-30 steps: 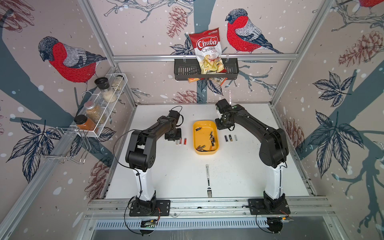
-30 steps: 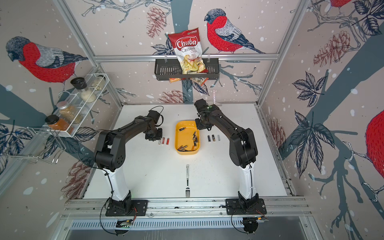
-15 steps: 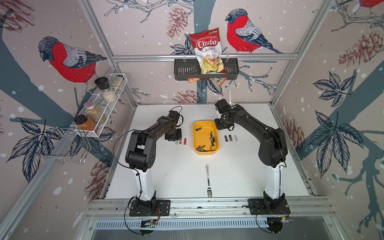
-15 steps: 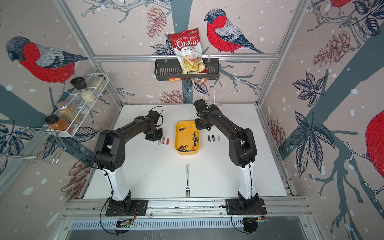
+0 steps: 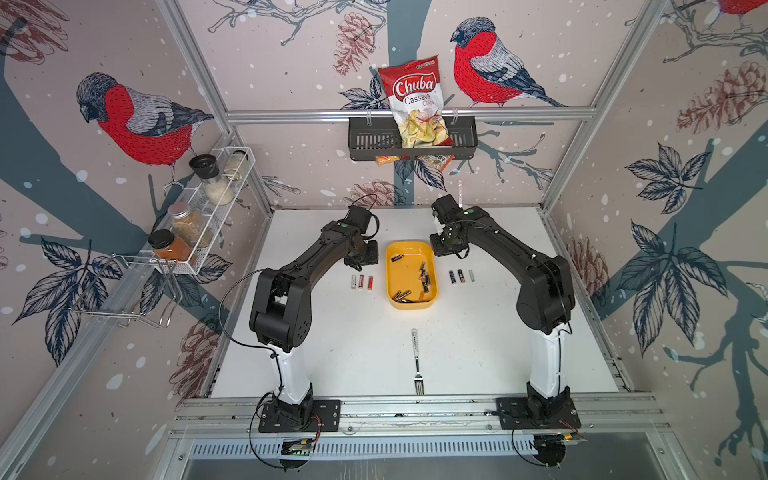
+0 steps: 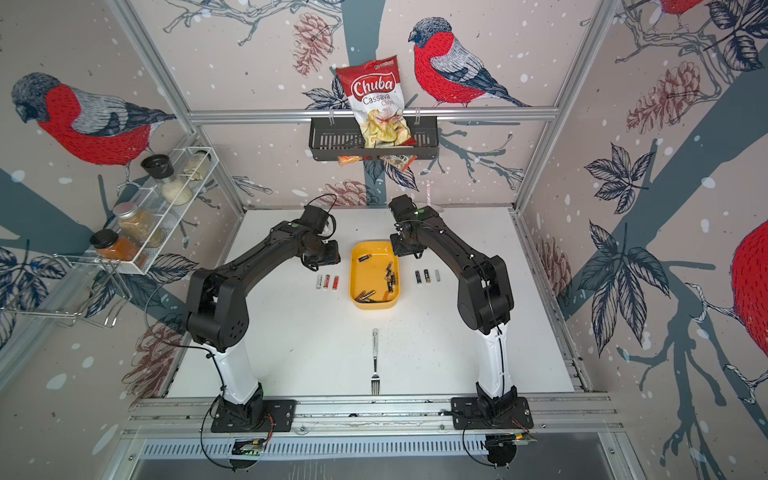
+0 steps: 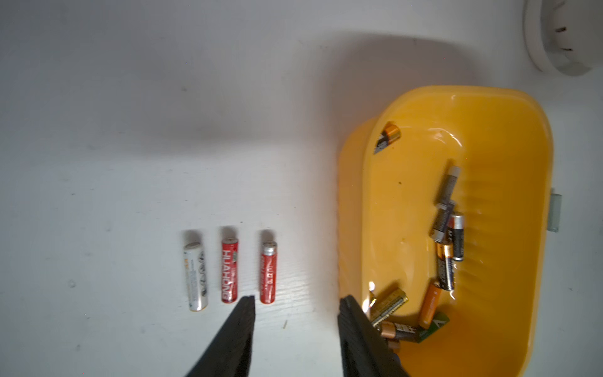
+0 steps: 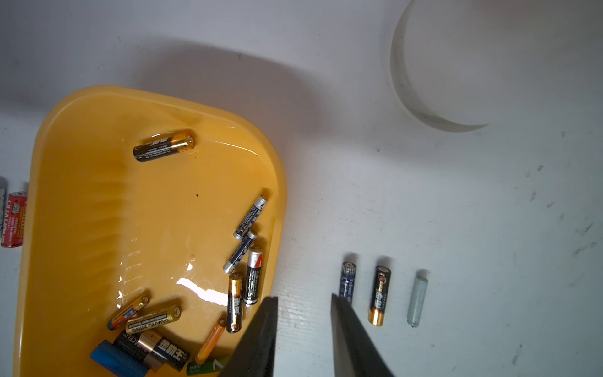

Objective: Take the batteries out of the storage box
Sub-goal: Adjust the storage box at the center of the board.

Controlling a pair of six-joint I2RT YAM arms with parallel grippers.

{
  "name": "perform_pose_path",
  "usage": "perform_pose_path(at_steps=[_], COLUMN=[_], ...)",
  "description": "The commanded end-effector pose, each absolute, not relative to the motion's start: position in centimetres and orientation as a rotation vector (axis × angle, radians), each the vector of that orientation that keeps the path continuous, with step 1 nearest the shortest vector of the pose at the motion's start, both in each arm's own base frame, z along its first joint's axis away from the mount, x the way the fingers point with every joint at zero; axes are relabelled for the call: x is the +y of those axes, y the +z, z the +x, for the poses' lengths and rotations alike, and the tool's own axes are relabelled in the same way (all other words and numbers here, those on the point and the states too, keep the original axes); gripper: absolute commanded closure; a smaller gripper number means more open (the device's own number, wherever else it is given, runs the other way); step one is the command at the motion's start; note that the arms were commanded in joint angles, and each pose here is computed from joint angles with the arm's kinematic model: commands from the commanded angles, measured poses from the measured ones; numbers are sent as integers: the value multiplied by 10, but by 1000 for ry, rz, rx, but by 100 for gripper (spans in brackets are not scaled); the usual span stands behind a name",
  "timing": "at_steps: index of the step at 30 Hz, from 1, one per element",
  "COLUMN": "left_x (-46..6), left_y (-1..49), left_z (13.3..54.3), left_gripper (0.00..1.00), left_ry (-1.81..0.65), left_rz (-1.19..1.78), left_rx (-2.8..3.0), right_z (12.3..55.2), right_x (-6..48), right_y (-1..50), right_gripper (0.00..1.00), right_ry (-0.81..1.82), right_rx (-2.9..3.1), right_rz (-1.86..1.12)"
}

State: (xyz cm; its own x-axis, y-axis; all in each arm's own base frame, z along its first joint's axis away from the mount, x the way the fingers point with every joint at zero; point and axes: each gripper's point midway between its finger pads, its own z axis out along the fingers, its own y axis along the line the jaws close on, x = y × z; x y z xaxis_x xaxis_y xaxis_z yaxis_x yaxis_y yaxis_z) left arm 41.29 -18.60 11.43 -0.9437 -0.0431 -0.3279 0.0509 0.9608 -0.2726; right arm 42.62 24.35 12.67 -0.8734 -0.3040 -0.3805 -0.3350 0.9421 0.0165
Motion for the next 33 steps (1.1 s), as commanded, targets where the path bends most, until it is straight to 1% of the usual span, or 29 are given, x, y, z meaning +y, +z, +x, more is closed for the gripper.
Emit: perform_pose_path(at_steps=[1,4,10,15,29,33], left_x=[-210,-223,-225,-231,-236,-235], left_y=[114,104,85,73,52,51], left_z=[412,409,409,413,407,405], left_gripper=[53,52,54,66,84,92], left_ry=[-474,-468,-384,-329,-223,-217], left_rz=[19,47,61,80,115,116], left_rx=[2778,2801,2847,2881,2960,2978], right_z=[426,426,426,426,421,420], right_x=[239,235,227,215,177,171], right_y=[130,131,132,133,128,126], right_gripper=[66,65,65,66,66,66], right_ry=[129,133,148,153,175,179], right_rx=[2720,2719,2715,2713,2707,2709], right_rz=[-436,-428,-412,-389,-311,-296])
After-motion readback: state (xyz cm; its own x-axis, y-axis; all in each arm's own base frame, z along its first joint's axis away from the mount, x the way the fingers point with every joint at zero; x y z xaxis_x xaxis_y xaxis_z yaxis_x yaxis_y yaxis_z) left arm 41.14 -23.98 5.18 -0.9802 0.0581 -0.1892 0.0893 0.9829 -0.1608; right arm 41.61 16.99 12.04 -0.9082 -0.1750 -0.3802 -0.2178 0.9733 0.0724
